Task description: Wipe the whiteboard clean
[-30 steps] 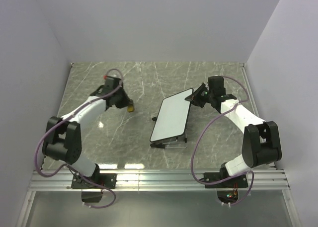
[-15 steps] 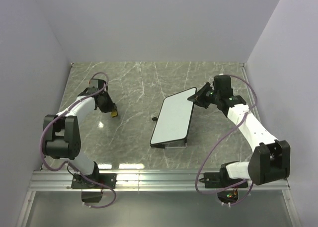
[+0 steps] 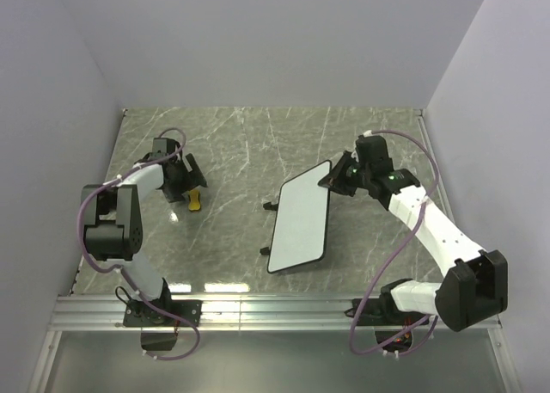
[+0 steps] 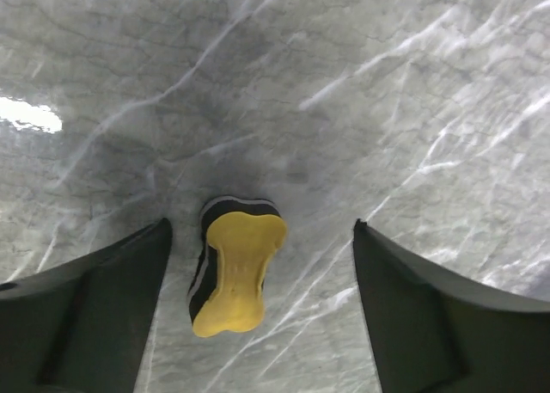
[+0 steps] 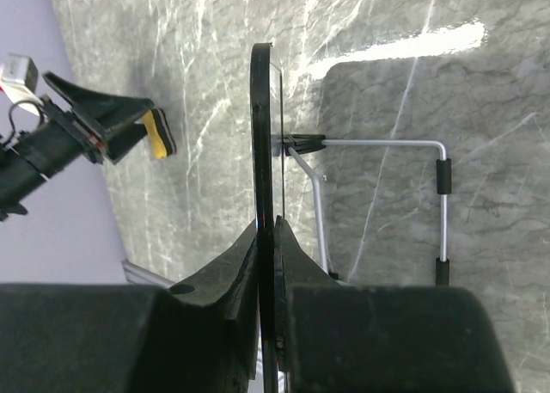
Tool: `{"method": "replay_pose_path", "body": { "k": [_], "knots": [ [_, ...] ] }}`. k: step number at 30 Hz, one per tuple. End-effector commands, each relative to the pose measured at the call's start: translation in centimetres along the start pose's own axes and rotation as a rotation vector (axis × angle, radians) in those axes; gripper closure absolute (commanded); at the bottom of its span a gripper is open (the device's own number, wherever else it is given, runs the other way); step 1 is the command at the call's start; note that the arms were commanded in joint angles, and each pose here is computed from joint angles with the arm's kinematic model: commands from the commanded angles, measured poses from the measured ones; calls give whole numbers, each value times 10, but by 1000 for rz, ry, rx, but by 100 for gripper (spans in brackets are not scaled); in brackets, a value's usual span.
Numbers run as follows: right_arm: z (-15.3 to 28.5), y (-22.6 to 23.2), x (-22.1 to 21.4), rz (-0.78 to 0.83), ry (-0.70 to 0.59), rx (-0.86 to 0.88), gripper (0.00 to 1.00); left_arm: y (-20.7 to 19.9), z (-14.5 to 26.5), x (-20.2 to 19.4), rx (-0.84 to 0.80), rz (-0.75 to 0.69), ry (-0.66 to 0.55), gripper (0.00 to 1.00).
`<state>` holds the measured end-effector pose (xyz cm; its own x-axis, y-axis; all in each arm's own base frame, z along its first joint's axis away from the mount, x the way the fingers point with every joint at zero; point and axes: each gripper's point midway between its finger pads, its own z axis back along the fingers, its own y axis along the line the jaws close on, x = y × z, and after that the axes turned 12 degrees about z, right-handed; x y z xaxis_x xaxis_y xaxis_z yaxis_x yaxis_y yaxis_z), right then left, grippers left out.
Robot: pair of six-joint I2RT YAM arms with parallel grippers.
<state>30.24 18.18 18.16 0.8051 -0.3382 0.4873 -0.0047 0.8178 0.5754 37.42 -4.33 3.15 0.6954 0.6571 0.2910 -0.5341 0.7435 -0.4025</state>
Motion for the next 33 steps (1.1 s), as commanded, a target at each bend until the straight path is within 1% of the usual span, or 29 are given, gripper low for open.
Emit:
{"method": "replay_pose_path", "body": {
  "k": [1, 4, 12, 19, 20, 21, 22, 24, 25, 27, 28, 30, 33],
  "knots": [
    [4, 20, 16, 37, -68, 42, 100, 7, 1, -4, 27, -15, 11, 7],
    [-4, 20, 16, 29, -73, 40, 100, 4, 10, -4, 12, -15, 6, 5],
    [-21, 21, 20, 47, -61, 30, 100, -1, 30, -1, -7, -26, -16, 7],
    [-29, 18, 8, 66, -28, 20, 100, -5, 42, 2, -20, -28, -41, 4],
    [-27, 17, 7, 66, -26, 10, 96, -6, 44, 3, -26, -27, -44, 4],
    [-26, 17, 8, 71, -31, 10, 87, -7, 45, 3, -30, -26, -47, 3],
    [-21, 19, 10, 82, -44, 16, 68, -9, 48, 4, -34, -25, -51, 3],
    [-14, 17, 13, 89, -58, 3, 54, -12, 52, 6, -47, -26, -60, 2],
    [-8, 21, 16, 103, -75, 10, 42, -13, 53, 7, -48, -26, -63, 1],
    [-1, 23, 17, 109, -84, 11, 30, -15, 57, 10, -52, -27, -78, 1],
    [6, 26, 19, 114, -97, 20, 22, -16, 59, 12, -50, -26, -86, 1],
    [13, 28, 19, 113, -107, 27, 16, -17, 64, 16, -49, -22, -99, 0],
    [29, 33, 21, 116, -137, 45, 13, -20, 71, 21, -53, -19, -118, 1]
  ]
}}
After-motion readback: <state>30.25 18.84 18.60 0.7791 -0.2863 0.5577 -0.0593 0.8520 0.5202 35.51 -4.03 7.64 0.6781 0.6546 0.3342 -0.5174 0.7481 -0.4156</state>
